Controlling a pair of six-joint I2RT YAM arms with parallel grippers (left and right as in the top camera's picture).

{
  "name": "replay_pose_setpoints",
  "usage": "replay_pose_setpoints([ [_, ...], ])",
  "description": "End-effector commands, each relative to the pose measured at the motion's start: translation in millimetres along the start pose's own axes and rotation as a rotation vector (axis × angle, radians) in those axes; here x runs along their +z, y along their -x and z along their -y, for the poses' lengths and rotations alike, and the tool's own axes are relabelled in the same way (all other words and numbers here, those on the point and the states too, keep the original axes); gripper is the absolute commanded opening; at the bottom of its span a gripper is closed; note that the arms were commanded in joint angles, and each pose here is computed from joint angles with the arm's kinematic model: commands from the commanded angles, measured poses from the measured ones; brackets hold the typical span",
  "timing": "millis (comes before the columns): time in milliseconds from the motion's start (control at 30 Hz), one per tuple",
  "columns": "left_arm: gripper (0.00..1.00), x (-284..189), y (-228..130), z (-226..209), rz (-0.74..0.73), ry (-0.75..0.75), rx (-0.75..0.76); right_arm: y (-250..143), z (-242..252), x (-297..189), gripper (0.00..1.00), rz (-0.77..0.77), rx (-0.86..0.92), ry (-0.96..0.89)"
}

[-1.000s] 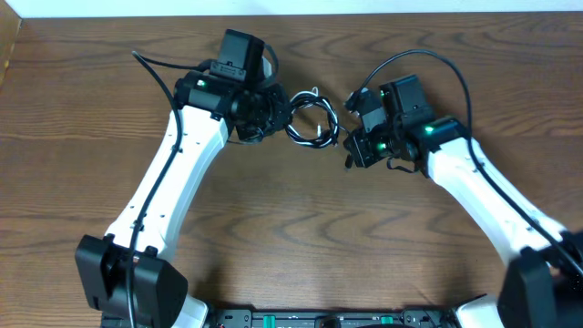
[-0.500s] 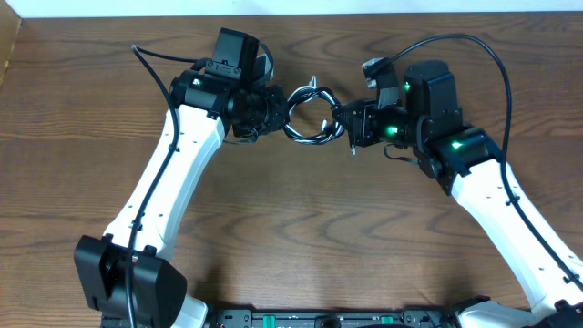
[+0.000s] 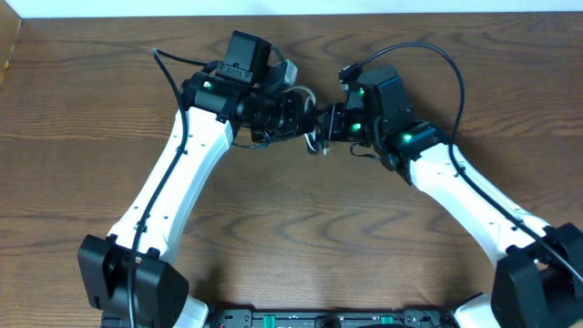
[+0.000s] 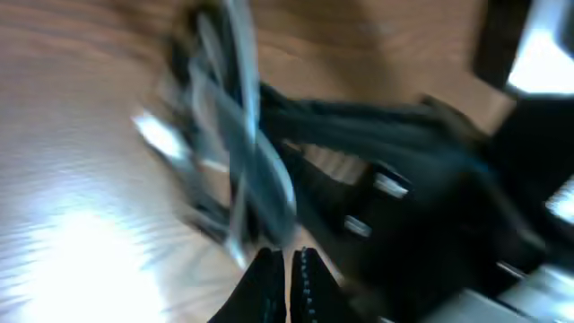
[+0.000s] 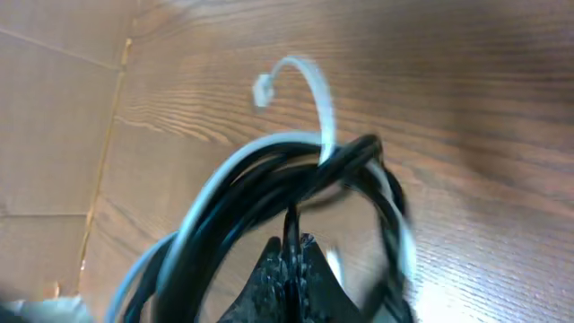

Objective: Untangle cables

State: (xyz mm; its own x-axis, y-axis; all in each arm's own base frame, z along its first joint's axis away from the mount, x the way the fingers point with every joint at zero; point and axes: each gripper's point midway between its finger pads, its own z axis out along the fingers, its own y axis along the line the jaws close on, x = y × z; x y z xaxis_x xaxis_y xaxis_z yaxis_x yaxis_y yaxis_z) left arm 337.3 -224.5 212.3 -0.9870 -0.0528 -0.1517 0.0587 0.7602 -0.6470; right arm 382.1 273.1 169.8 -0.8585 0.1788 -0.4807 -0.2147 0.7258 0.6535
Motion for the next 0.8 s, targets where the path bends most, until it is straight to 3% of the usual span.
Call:
replay_pose_setpoints([
  [0, 0.07, -6, -11, 30, -0.057, -0.151, 0.036, 4, 3, 7, 0.01, 0.019, 0.007, -0.031],
  [367, 0.07, -15, -1, 35, -0.041, -0.222, 0.01, 5, 0, 6, 0.03, 0.009, 0.01, 0.005],
  [400, 0.07, -16, 0, 34, -0.038, -0.221, 0.006, 5, 3, 5, 0.11, 0.006, 0.017, -0.003],
  [433, 0.07, -17, 2, 32, -0.034, -0.219, 0.0, 4, 13, 3, 0.29, -0.002, 0.035, -0.031],
  [467, 0.07, -17, 2, 31, -0.032, -0.219, -0.002, 3, 17, 2, 0.39, -0.009, 0.045, -0.046],
  [533, 0.07, -18, 3, 30, -0.029, -0.218, -0.003, -3, 37, -2, 0.52, -0.036, 0.083, -0.117],
  [633, 0.07, -17, 4, 24, -0.019, -0.184, -0.009, -13, 61, -9, 0.57, -0.075, 0.131, -0.204],
  [767, 0.07, -12, 10, -24, 0.043, 0.073, -0.044, -22, 93, -22, 0.59, -0.11, 0.193, -0.318],
])
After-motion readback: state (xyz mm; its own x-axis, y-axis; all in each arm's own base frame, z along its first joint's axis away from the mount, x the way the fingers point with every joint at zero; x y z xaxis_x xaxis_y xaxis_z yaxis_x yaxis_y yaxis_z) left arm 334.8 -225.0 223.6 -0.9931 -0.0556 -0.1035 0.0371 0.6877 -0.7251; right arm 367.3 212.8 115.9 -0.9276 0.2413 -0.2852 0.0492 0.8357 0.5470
